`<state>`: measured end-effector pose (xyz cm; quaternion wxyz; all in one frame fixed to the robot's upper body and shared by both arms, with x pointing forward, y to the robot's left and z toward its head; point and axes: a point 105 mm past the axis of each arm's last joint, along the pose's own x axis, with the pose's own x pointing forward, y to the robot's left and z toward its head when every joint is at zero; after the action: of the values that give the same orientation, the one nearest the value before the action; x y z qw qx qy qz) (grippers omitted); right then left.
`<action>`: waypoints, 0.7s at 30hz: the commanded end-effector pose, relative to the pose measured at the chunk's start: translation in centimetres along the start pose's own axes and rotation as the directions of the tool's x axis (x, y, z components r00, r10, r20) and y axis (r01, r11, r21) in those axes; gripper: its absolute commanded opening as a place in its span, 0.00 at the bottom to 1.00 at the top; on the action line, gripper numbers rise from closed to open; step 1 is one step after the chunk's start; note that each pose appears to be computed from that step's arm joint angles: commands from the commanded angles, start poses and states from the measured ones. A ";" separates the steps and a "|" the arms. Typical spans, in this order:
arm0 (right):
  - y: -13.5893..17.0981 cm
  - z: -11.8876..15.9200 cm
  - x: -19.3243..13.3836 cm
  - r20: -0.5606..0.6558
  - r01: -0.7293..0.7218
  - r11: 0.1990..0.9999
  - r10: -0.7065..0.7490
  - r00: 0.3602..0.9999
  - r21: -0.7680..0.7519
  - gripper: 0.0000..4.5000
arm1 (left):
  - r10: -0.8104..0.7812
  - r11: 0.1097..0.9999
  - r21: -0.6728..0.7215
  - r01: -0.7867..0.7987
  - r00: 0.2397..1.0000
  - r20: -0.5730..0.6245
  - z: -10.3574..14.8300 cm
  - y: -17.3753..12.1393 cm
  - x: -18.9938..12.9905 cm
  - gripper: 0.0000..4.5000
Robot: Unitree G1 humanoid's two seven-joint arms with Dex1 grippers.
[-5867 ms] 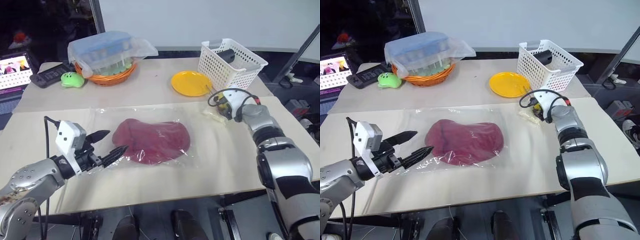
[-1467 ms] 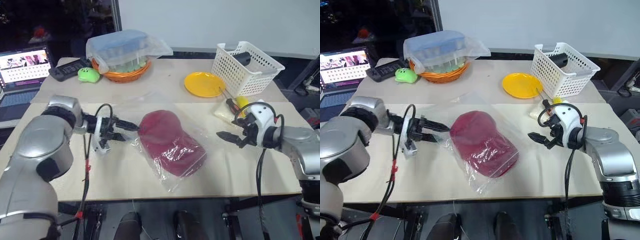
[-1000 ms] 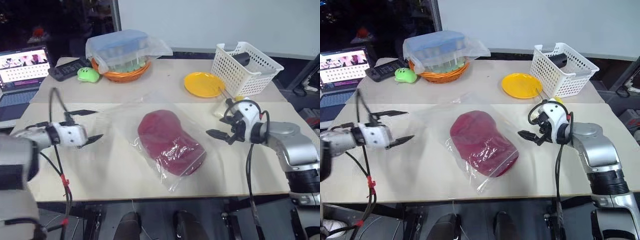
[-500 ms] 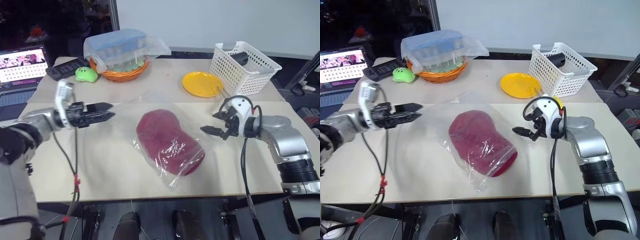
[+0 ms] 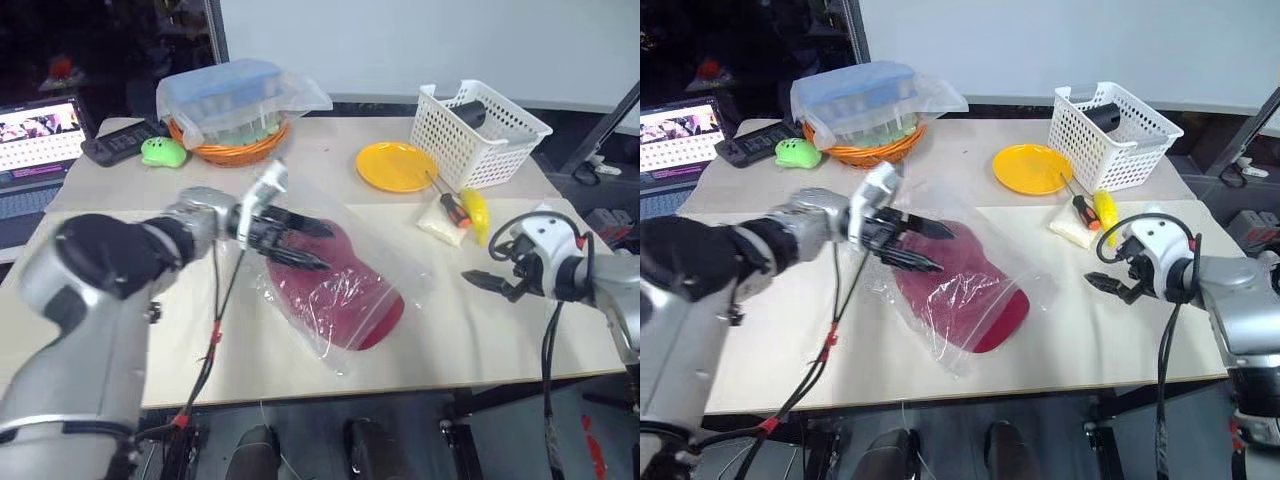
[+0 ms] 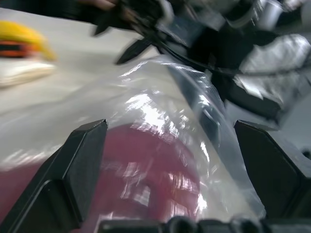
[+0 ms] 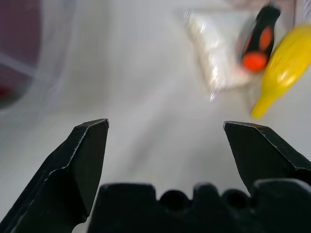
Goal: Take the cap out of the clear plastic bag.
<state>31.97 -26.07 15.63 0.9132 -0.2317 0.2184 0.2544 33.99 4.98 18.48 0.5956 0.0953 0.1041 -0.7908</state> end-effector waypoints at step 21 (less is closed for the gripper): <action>10.3 3.3 -0.9 0.250 -0.432 0.877 0.379 0.891 0.212 1.00 | 0.190 0.954 0.244 -0.177 0.981 -0.031 -1.2 1.2 -0.2 0.99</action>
<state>26.91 -18.32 14.29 0.8832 -0.0952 0.2250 0.4003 34.06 5.43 14.28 0.6081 0.2234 0.0508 -0.7601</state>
